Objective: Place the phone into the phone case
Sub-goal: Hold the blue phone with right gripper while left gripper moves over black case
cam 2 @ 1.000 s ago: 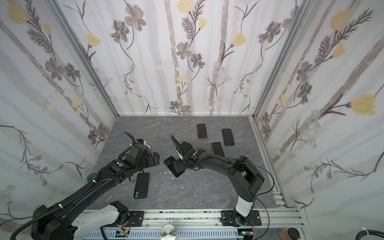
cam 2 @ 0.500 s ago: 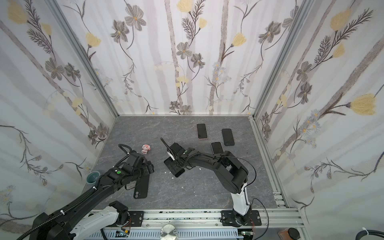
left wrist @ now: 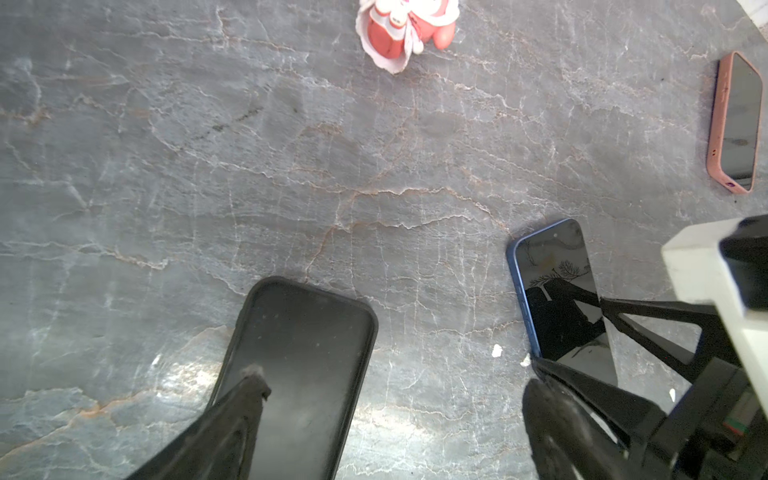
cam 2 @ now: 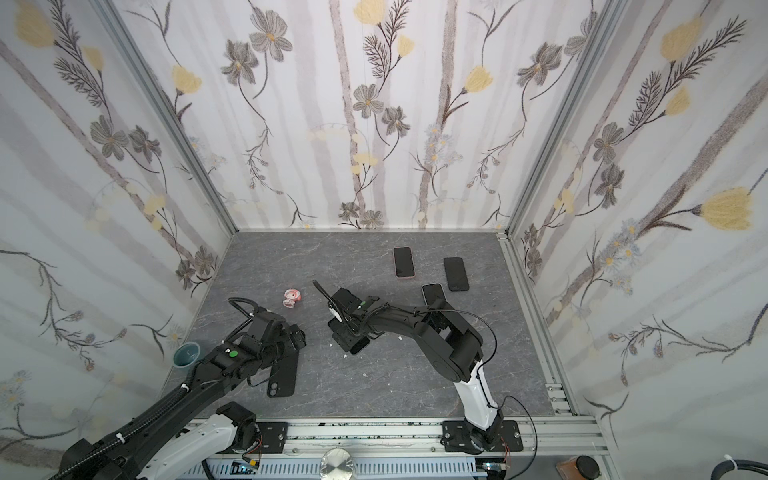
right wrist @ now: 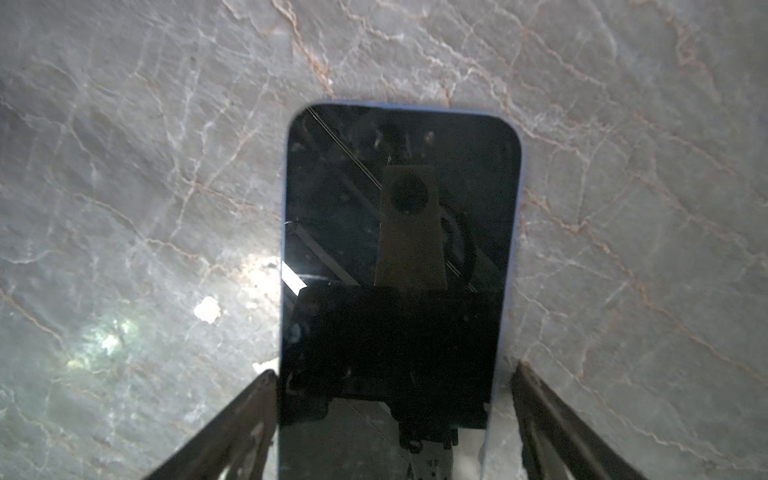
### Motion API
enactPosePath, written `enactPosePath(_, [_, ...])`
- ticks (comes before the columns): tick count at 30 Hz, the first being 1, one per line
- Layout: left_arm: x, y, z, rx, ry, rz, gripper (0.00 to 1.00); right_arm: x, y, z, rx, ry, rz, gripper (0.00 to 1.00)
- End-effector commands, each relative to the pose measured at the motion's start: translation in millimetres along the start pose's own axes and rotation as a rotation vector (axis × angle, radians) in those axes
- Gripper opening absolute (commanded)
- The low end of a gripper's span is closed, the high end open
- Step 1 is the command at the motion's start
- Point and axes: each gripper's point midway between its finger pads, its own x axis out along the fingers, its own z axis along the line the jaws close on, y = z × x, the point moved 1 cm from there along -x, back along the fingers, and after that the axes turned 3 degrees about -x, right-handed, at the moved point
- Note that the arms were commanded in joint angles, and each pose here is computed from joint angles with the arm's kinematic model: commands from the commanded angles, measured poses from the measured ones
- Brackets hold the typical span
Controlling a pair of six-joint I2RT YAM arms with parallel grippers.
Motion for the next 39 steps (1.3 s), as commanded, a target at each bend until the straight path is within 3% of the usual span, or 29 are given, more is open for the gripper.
enactPosePath(1, [2.8, -3.3, 2.3, -0.033, -0.010, -0.021, 0.96, 8.7, 18.2, 1.6, -0.005, -0.011, 0.080, 0.79])
enactPosePath(6, [9.9, 2.5, 1.5, -0.034, 0.005, 0.001, 0.96, 7.7, 19.0, -0.7, 0.010, -0.016, 0.087, 0.60])
enactPosePath(12, [23.0, 15.4, -1.2, -0.018, 0.024, 0.063, 0.95, -2.6, 20.5, -11.0, 0.054, -0.019, 0.080, 0.55])
enactPosePath(26, [58.6, 37.4, -13.3, 0.113, 0.063, 0.185, 0.89, -54.9, 34.5, -69.4, 0.244, 0.044, -0.051, 0.54])
enactPosePath(32, [69.7, 50.5, -38.2, 0.164, 0.161, 0.237, 0.87, -61.7, 57.4, -86.6, 0.301, 0.062, -0.048, 0.54])
enactPosePath(39, [82.1, 84.5, -76.5, 0.341, 0.219, 0.345, 0.87, -74.2, 69.4, -101.1, 0.355, 0.084, -0.077, 0.54])
